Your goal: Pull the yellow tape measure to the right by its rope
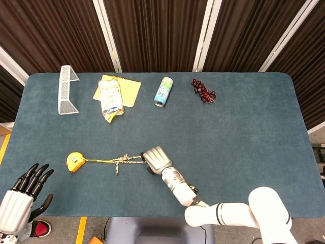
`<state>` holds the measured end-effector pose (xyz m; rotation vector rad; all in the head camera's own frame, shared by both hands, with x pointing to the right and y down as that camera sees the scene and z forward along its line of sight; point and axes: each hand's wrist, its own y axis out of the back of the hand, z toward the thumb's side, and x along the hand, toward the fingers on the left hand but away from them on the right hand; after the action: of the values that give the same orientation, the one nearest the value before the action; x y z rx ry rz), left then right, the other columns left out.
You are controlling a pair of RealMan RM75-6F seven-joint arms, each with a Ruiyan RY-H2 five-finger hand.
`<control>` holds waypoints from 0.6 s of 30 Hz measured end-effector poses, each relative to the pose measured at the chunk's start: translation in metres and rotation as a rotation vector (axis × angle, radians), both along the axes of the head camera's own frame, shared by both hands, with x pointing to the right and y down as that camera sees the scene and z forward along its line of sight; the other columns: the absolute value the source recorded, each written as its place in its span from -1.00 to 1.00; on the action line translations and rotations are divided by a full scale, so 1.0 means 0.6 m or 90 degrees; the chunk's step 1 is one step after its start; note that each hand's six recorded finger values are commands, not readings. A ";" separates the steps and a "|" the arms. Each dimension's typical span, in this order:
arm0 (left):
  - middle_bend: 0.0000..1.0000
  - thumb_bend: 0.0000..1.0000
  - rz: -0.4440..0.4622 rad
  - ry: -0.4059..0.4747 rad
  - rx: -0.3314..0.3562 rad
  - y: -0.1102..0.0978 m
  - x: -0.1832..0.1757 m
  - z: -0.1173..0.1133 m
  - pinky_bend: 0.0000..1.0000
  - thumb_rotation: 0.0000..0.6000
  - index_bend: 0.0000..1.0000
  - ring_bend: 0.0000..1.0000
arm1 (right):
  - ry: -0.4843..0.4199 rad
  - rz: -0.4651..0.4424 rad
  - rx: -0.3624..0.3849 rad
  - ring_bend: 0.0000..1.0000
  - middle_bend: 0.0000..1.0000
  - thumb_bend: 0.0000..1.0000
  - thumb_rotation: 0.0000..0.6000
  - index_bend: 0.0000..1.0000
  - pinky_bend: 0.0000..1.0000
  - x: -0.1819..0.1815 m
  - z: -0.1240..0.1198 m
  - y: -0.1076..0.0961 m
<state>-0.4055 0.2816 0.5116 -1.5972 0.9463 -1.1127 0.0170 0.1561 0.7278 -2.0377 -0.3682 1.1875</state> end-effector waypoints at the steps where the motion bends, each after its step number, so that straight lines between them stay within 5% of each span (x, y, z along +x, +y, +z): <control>1: -0.80 -0.26 0.001 0.001 0.000 0.000 0.000 0.000 -0.47 1.00 -0.73 -0.87 | 0.002 0.001 -0.001 0.65 1.00 -0.17 1.00 0.08 1.00 -0.001 0.003 0.000; 18: -0.80 -0.26 0.009 0.001 0.002 0.008 0.002 -0.003 -0.47 1.00 -0.73 -0.87 | 0.034 -0.005 0.010 0.65 1.00 -0.04 1.00 0.24 1.00 -0.009 0.035 0.000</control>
<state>-0.4044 0.2861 0.5098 -1.5993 0.9355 -1.0997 0.0117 0.1563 0.7490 -1.9888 -0.3419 1.2283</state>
